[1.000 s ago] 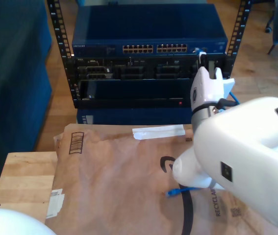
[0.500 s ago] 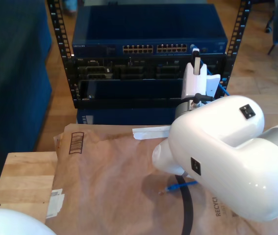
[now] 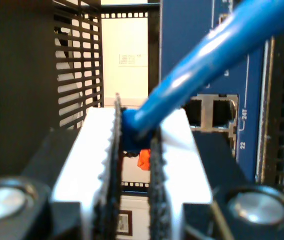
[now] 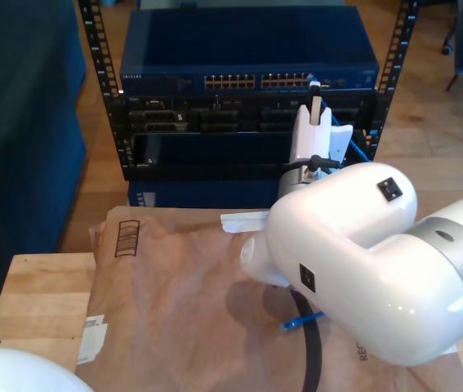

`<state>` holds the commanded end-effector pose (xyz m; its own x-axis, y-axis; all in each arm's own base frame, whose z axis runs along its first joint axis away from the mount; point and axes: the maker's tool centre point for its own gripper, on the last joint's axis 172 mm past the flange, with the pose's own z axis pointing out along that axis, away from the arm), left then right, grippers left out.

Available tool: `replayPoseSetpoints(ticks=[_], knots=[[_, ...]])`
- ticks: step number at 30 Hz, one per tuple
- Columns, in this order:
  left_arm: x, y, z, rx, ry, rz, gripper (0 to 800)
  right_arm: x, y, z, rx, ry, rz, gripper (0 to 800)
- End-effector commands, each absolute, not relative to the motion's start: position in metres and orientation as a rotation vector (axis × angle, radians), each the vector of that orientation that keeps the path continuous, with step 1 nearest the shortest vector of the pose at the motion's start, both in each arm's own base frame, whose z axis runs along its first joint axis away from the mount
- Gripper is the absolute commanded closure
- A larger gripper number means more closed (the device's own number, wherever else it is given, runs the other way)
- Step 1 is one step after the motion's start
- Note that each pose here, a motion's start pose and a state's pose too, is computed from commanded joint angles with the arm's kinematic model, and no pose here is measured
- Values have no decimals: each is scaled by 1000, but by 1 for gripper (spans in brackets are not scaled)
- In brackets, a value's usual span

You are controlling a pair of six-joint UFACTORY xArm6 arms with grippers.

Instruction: Grab the cable and plug it in

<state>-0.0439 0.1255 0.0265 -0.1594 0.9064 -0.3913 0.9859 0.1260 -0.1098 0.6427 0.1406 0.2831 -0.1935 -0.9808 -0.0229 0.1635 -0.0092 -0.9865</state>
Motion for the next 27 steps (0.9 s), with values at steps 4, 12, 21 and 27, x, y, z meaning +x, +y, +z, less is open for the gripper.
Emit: replayPoseSetpoints(ticks=[4, 12, 21, 27], knots=[[-44, 126, 27, 1870, 2173, -507, 0, 647, 141, 280, -971, 1231, -1421, 800], [-44, 126, 27, 1870, 2173, -507, 0, 650, 134, 278, -937, 1263, -1433, 800], [-44, 126, 27, 1870, 2173, -507, 0, 653, 133, 274, -949, 1275, -1421, 800], [-44, 125, 27, 1868, 2174, -507, 0, 657, 136, 275, -946, 1280, -1408, 800]])
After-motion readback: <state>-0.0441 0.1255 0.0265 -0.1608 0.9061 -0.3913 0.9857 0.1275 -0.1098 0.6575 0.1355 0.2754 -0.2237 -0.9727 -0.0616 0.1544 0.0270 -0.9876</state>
